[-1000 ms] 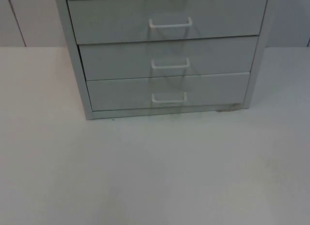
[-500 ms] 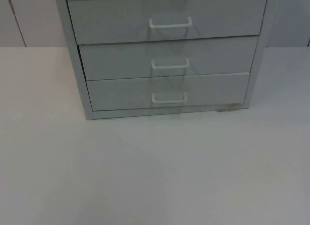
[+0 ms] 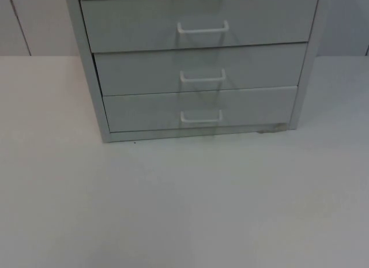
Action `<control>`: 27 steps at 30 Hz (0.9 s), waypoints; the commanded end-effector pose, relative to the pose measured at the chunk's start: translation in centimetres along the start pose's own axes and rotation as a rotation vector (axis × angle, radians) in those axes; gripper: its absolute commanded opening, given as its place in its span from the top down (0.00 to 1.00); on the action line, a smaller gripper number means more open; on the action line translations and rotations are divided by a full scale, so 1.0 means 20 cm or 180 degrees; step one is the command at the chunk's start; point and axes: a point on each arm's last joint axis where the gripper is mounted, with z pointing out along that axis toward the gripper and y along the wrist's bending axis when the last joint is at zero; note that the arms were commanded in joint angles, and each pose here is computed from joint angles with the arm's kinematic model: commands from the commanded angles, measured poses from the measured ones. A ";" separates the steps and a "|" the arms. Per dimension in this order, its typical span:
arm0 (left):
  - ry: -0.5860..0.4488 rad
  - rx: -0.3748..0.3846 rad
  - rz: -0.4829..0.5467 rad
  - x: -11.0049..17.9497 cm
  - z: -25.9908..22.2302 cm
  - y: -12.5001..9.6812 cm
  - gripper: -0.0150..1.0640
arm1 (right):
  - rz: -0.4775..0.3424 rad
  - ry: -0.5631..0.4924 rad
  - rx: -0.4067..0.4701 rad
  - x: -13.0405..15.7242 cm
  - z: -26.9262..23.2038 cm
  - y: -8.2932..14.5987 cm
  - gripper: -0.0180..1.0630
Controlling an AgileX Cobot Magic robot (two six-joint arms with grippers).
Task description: Open the drawer with the left hand, place the block into the drawer with the right hand, then close the drawer with the left hand.
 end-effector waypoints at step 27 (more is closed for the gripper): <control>0.0082 0.0038 0.0052 0.03 0.03 -0.01 0.69 | 0.0093 0.0009 0.0104 0.01 0.01 -0.01 0.26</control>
